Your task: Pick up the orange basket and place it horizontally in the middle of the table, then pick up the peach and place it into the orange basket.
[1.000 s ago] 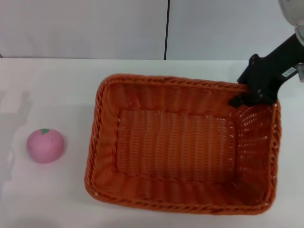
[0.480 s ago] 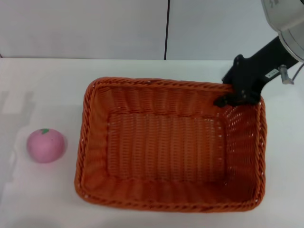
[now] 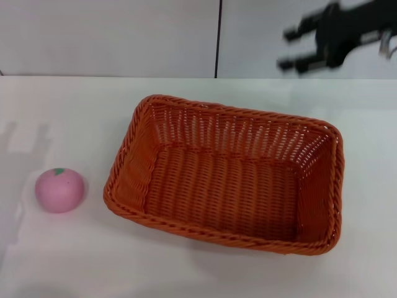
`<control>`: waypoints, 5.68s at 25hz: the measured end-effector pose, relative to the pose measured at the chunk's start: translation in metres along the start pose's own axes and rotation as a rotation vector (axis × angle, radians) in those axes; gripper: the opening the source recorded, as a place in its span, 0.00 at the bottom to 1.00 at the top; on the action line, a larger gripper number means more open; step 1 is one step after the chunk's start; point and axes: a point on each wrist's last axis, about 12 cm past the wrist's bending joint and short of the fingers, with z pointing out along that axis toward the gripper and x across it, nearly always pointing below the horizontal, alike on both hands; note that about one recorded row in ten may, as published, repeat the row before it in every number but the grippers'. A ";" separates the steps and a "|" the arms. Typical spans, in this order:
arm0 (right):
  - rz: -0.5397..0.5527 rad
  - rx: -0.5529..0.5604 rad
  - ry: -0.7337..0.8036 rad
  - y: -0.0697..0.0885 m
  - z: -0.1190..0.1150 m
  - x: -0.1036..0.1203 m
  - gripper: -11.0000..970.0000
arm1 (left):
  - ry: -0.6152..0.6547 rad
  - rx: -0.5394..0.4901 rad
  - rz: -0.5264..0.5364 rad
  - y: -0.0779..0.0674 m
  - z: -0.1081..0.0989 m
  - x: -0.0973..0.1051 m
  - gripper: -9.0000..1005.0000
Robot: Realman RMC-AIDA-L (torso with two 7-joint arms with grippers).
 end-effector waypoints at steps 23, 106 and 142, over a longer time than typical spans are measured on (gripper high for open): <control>0.607 0.728 -1.175 0.161 -0.106 0.192 0.61 | 0.659 0.307 0.307 0.032 -0.040 -0.022 0.84; 0.822 0.750 -1.165 0.171 -0.084 0.214 0.61 | 0.508 0.549 -0.148 -0.045 0.049 0.048 0.24; 0.868 0.827 -1.198 0.169 -0.082 0.219 0.61 | -0.012 0.129 0.216 -0.011 0.001 -0.003 0.86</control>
